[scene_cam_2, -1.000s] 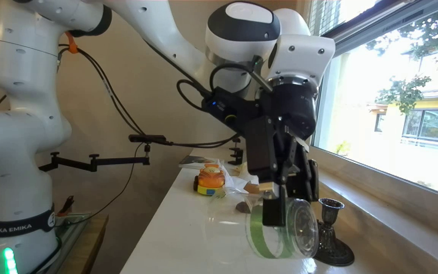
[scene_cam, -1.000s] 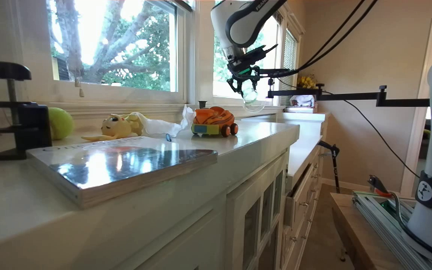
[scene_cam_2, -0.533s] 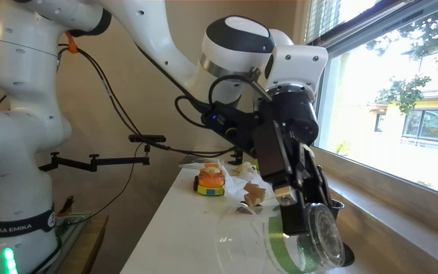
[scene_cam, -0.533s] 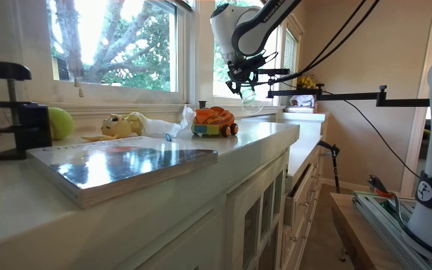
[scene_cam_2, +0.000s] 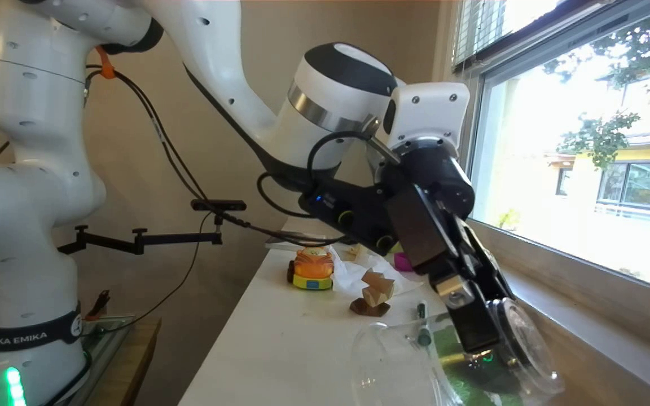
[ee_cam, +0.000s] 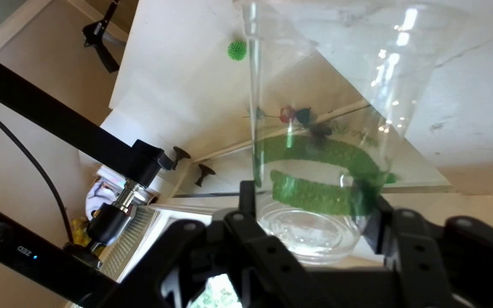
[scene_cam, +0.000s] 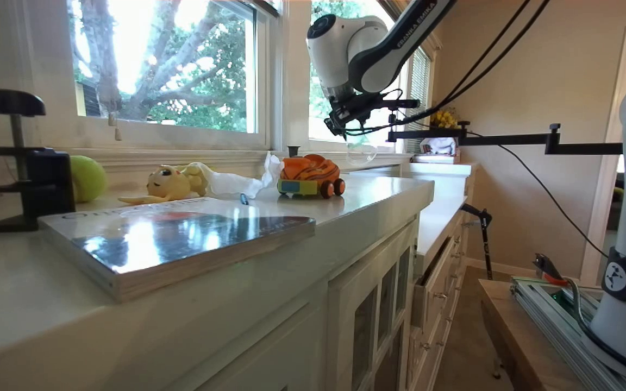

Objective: Put the cup upside down

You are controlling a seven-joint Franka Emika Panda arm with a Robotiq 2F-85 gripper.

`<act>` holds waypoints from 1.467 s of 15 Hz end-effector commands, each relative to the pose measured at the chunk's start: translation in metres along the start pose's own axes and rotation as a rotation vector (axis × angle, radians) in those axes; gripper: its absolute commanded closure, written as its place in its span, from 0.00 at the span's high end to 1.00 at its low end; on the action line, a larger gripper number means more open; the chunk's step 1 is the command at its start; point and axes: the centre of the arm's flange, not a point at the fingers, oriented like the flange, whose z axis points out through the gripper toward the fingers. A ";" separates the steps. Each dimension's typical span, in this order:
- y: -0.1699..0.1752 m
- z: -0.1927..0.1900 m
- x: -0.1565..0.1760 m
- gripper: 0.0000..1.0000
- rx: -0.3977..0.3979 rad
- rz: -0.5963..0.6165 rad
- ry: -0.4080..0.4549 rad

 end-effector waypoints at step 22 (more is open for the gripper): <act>0.006 0.013 -0.038 1.00 0.062 0.146 0.238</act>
